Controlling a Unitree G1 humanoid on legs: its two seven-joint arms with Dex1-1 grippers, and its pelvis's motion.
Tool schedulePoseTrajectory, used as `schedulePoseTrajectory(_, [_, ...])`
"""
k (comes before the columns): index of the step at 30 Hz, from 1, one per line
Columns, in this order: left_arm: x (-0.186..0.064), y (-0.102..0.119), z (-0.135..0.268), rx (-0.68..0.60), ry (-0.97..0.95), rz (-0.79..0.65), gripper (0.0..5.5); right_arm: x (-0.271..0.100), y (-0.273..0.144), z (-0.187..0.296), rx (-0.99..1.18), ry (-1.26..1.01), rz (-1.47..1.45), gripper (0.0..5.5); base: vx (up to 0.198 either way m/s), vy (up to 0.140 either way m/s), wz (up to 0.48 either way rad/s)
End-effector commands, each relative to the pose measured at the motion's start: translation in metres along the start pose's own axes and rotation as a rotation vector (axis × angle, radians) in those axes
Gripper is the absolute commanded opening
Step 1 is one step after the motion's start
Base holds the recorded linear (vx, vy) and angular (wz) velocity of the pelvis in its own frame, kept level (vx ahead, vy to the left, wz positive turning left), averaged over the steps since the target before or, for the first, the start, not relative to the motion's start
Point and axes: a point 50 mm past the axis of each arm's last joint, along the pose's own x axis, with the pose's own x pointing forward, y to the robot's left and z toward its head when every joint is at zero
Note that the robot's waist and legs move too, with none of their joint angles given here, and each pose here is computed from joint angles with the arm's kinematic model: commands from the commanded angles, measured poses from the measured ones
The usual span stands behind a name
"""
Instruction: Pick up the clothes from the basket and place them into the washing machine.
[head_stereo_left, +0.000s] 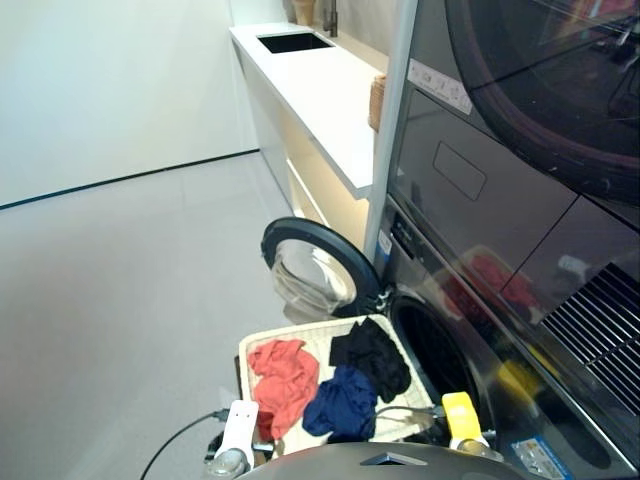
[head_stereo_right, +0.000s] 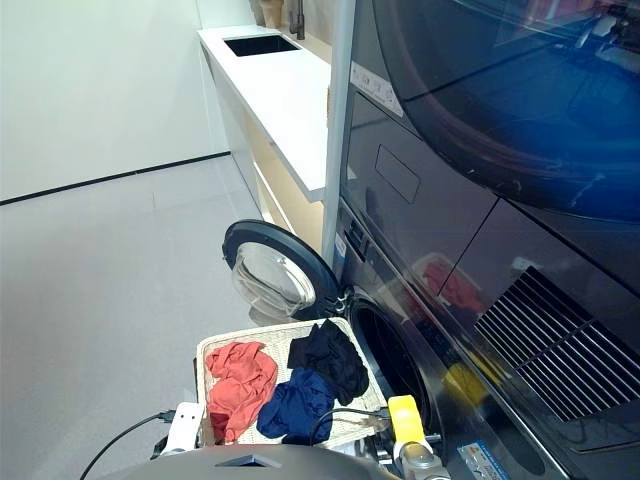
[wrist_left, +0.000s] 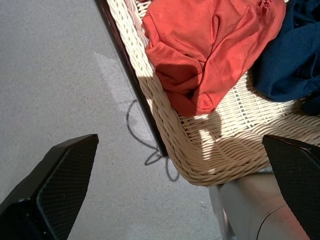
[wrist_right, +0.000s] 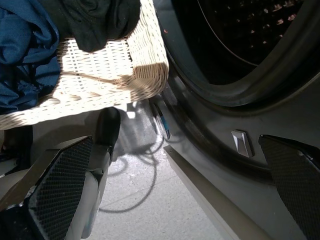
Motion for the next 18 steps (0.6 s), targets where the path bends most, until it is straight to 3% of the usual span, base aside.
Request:
schedulePoseTrajectory(1, [0.006, -0.007, 0.019, 0.000, -0.043, -0.021, 5.50, 0.003, 0.004, 0.010, 0.001, -0.028, 0.016, 5.50, 0.000, 0.000, 0.000])
schedulePoseTrajectory(18, [0.008, -0.009, 0.028, 0.049, -0.067, -0.020, 5.50, 0.004, 0.010, 0.022, -0.006, -0.073, 0.035, 5.50, 0.000, 0.000, 0.000])
